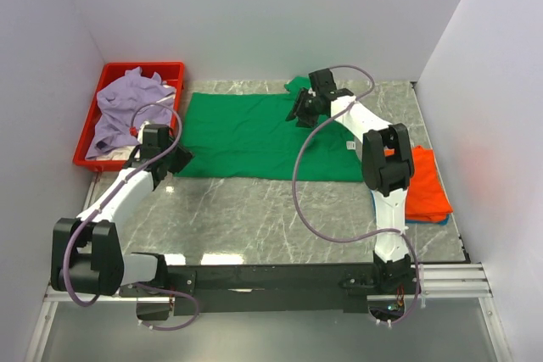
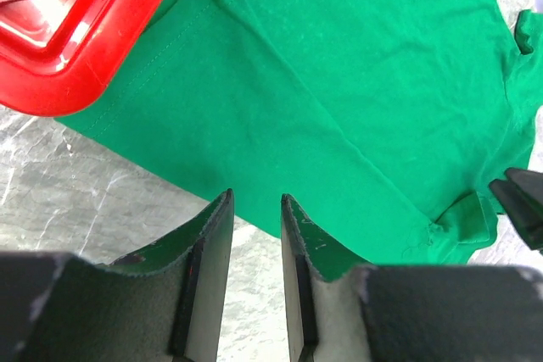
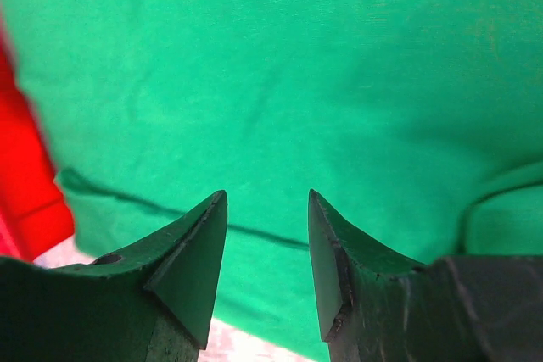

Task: Fold and stack the t-shirts
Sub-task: Fold the tshirt

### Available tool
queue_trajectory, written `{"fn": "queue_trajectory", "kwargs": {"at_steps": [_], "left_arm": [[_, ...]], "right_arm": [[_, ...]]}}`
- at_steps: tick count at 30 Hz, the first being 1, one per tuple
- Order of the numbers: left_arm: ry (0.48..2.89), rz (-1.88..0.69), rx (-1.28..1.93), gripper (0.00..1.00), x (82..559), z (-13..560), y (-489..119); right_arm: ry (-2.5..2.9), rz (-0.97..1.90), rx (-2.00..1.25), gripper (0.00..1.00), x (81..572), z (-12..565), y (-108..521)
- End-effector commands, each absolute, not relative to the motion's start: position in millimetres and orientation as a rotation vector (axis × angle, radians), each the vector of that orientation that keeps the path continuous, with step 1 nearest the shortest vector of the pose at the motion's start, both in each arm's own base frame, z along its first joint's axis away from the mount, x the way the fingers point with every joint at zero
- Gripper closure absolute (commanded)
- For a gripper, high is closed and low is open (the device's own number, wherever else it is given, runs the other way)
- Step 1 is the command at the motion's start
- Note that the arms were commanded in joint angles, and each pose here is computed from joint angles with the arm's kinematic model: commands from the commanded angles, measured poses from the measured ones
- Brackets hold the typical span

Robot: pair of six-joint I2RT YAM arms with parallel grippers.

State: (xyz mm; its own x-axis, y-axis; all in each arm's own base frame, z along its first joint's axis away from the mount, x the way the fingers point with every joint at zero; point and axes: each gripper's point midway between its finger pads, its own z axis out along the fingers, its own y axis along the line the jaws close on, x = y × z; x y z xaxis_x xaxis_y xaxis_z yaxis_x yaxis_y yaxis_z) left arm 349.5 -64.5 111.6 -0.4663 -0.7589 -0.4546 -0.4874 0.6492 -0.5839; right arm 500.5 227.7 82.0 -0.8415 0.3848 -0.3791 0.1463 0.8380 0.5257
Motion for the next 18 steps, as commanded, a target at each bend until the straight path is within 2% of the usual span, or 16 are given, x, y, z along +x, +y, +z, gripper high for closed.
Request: {"fn": "queue_trajectory", "kwargs": {"at_steps": [1, 5, 7, 8, 9, 11, 18], "left_arm": [[2.144, -0.499, -0.928, 0.66, 348.6, 119.1, -64.9], [2.137, -0.506, -0.931, 0.66, 347.2, 119.8, -64.9], [2.134, -0.504, -0.928, 0.66, 346.6, 120.8, -63.9], [2.131, -0.508, -0.928, 0.66, 346.4, 121.5, -64.2], [2.132, -0.513, -0.926, 0.66, 345.7, 121.3, -65.0], [2.123, -0.518, -0.924, 0.67, 346.0, 123.1, -65.0], [2.112, -0.520, -0.925, 0.67, 342.8, 122.1, -63.1]], "right_arm": [[2.492, 0.751, 0.338, 0.50, 504.9, 113.9, 243.5], [2.453, 0.664, 0.377, 0.50, 501.1, 131.8, 227.0], [2.438, 0.583, 0.458, 0.50, 491.7, 120.2, 202.5], [2.388, 0.595, 0.473, 0.50, 486.4, 140.0, 193.2], [2.393, 0.583, 0.517, 0.51, 476.4, 124.0, 177.8], [2.329, 0.609, 0.538, 0.51, 463.8, 142.1, 164.5], [2.302, 0.537, 0.578, 0.52, 415.5, 124.9, 127.3]]}}
